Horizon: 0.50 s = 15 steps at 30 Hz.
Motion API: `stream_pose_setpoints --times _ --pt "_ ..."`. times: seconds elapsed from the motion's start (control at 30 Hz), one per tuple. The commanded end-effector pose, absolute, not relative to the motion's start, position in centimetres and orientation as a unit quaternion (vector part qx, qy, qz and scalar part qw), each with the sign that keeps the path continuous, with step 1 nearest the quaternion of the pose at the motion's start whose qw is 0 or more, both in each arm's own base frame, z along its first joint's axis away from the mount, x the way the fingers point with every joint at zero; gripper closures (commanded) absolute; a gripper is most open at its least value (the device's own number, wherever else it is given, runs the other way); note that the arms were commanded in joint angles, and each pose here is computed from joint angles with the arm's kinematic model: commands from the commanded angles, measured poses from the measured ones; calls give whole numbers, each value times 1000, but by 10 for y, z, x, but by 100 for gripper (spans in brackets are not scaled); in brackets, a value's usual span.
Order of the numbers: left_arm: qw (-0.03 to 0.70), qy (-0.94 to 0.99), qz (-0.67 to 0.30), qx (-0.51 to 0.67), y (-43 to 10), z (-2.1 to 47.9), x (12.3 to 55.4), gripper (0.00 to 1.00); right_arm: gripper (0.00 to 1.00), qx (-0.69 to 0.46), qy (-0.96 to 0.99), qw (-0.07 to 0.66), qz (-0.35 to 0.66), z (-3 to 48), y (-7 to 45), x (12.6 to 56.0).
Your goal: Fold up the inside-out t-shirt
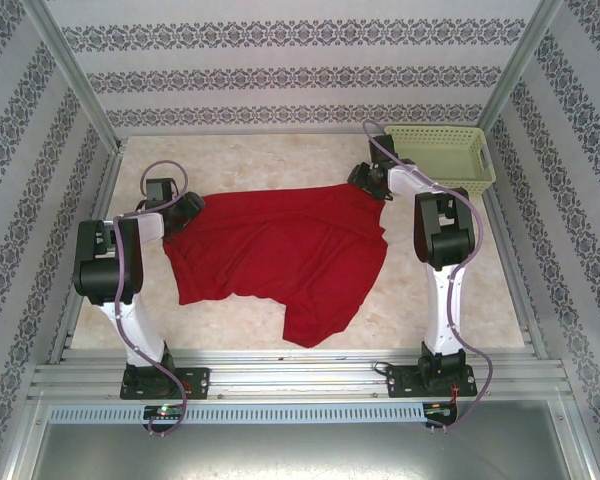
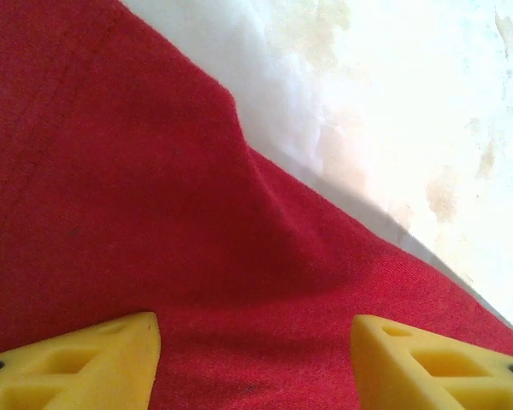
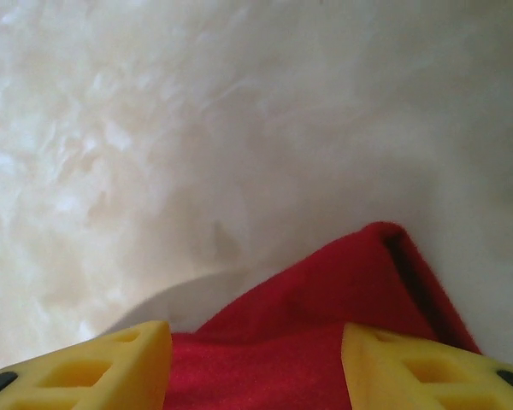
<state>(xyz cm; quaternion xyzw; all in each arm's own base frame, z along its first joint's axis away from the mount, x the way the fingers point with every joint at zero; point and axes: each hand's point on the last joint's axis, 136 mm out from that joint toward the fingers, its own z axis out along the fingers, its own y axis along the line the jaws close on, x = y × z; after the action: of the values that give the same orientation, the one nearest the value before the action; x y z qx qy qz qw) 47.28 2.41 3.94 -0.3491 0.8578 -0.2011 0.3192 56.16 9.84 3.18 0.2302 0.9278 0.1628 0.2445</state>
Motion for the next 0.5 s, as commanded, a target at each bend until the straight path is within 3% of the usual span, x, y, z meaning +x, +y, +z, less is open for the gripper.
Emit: stream_pose_setpoints --times 0.0,0.2,0.33,0.47 --pt "289 863 -192 -367 31 33 470 37 45 249 934 219 133 17 81 560" --pt "282 886 -123 -347 20 90 425 23 42 185 934 273 140 89 88 544" --pt "291 897 -79 -323 5 111 366 18 37 133 938 290 134 120 112 485" --pt "288 905 -63 -308 -8 111 305 19 37 74 952 254 154 113 158 409"
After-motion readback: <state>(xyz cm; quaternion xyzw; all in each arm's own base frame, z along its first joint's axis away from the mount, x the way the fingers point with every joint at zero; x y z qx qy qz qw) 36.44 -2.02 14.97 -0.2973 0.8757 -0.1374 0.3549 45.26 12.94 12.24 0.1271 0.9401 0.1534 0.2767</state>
